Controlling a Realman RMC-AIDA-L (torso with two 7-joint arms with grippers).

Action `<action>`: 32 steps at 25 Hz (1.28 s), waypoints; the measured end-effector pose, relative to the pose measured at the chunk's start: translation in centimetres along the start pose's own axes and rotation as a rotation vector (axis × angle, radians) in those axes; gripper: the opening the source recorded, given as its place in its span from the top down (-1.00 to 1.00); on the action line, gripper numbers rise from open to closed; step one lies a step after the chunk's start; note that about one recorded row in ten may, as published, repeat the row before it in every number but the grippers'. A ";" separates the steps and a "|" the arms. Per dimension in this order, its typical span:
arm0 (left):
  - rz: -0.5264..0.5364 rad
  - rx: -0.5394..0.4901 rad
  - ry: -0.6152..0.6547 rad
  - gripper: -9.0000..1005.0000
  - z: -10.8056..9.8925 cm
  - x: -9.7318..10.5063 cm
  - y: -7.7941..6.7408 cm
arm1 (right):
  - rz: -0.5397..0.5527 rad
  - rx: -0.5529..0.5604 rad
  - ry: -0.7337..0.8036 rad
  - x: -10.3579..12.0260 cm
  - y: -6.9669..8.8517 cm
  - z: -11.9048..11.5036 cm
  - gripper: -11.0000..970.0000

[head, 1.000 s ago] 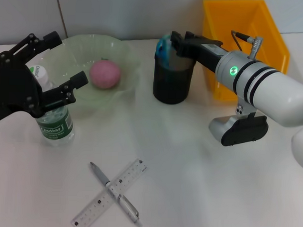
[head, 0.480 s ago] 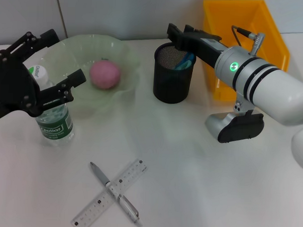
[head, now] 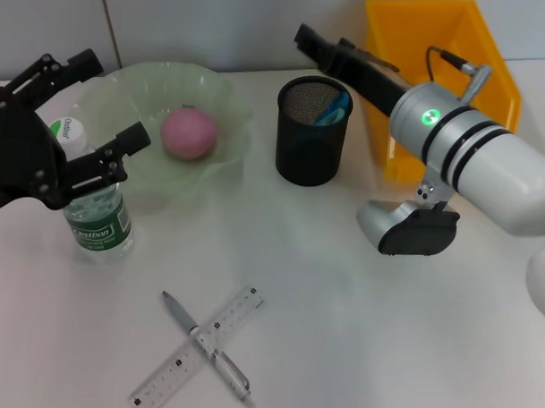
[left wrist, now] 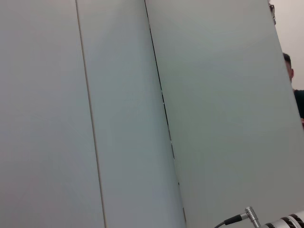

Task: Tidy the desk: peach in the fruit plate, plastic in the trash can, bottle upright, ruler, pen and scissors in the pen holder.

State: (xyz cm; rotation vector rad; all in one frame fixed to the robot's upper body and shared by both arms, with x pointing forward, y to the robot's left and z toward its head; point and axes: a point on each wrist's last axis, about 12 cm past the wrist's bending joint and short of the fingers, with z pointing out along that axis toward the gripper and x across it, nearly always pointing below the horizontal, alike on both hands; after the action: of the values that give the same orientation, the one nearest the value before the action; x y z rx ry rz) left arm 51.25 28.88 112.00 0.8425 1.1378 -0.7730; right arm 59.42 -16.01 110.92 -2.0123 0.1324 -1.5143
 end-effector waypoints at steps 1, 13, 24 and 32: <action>-0.001 -0.001 -0.004 -0.74 0.0 -0.1 0.0 | 0.048 0.011 0.018 0.3 -0.1 -0.1 -0.15; -0.085 0.010 -0.027 -0.74 -1.5 -0.5 -0.8 | 1.135 0.288 0.258 9.0 -4.9 -1.6 -0.55; -0.099 0.067 0.059 -0.74 -2.6 -2.6 0.0 | 2.267 0.206 -0.428 9.9 -5.5 -5.6 -0.55; -0.112 0.122 0.135 -0.74 -2.0 -4.0 0.4 | 2.542 -0.131 -0.891 9.2 -0.8 -9.4 -0.55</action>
State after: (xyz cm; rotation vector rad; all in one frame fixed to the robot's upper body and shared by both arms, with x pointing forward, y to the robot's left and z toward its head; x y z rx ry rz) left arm 49.73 31.21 115.52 0.9508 1.2753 -0.8959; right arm 53.90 -23.07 120.58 -0.7510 1.4969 0.9414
